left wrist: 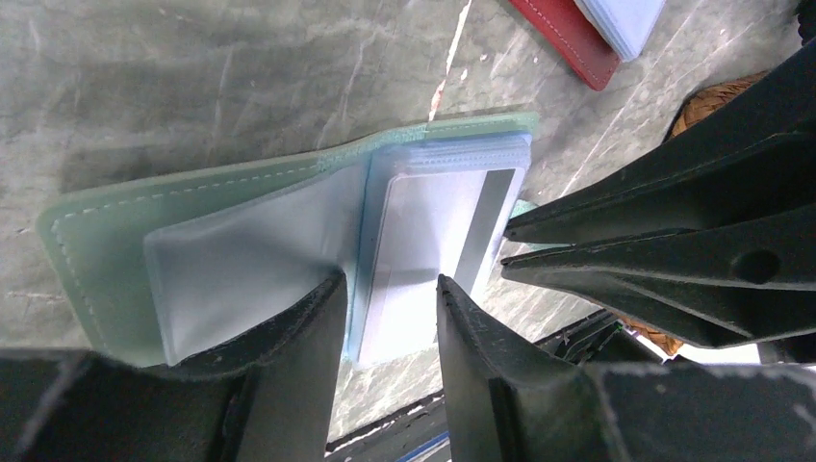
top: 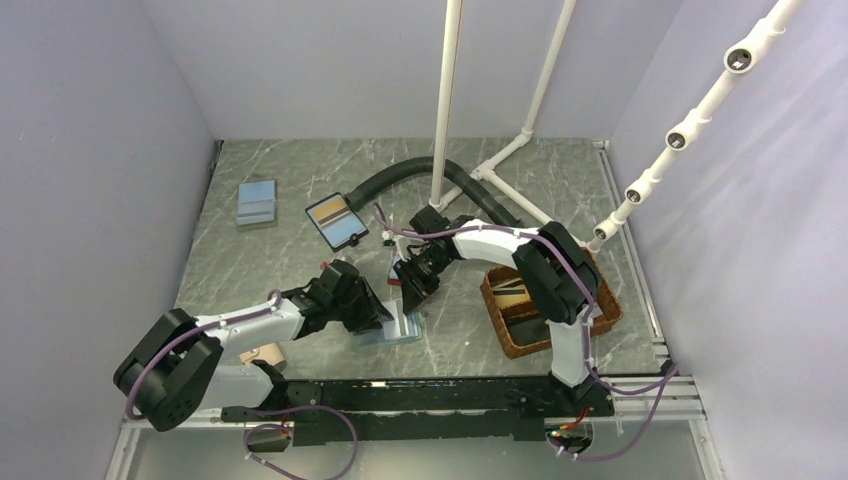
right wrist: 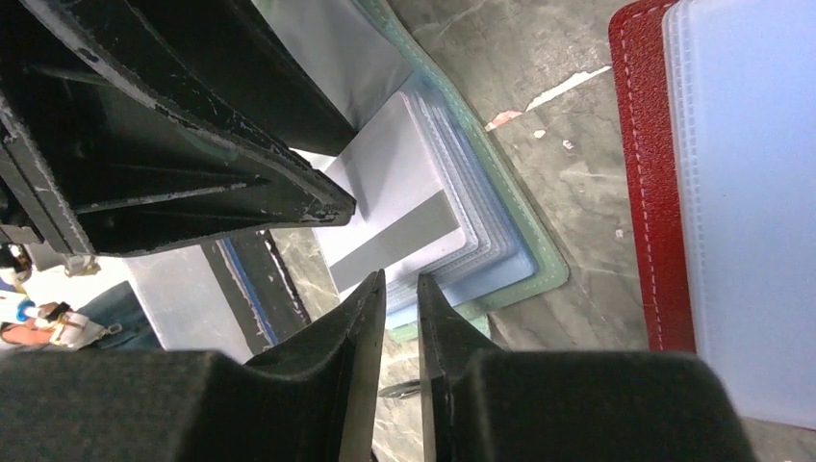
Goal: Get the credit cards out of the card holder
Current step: Remove the credit card from the card holder.
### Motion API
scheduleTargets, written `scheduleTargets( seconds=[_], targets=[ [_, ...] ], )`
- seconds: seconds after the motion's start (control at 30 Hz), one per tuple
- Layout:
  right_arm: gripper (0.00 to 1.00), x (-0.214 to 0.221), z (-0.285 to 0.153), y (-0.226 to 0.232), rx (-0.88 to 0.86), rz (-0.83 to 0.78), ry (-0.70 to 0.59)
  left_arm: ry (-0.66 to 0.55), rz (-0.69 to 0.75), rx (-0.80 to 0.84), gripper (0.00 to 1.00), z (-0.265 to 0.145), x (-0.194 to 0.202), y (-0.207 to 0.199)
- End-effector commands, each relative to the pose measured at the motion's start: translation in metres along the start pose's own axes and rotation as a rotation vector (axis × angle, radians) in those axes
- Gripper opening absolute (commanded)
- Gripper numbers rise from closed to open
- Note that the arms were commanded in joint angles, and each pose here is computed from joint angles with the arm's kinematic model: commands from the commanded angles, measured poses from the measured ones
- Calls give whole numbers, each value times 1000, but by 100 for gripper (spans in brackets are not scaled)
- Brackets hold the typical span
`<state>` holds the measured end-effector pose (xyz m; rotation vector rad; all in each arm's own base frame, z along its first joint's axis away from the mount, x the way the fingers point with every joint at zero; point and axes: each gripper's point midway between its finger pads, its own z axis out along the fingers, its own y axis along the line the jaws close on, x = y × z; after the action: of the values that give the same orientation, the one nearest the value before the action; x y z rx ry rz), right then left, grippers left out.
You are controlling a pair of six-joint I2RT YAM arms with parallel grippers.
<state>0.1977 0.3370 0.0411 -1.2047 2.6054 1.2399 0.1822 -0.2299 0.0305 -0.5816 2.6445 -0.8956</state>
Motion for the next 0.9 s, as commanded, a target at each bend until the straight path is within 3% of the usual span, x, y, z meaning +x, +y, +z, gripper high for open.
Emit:
scheduleTargets(
  seconds=[0.0,0.1,0.23,0.33,0.6,0.7,0.87],
  targets=[
    [20,-9,6,8,-32,-22,-13,28,6,-5,45,8,4,6],
    [15,-4,14,6,-6,-24,12,38,9,2,45,10,5,5],
    [0,0,21,-5,60,-17,46,50,14,10,44,11,7,3],
    [0,3,25,-14,108,-12,65,43,19,44,43,12,5,-4],
    [0,10,37,-9,124,-34,105,31,3,103,24,11,3,-9],
    [0,13,43,-5,113,-43,124,30,4,115,0,10,1,-11],
    [0,18,44,-17,172,-41,143,16,23,173,0,3,0,-17]
  ],
)
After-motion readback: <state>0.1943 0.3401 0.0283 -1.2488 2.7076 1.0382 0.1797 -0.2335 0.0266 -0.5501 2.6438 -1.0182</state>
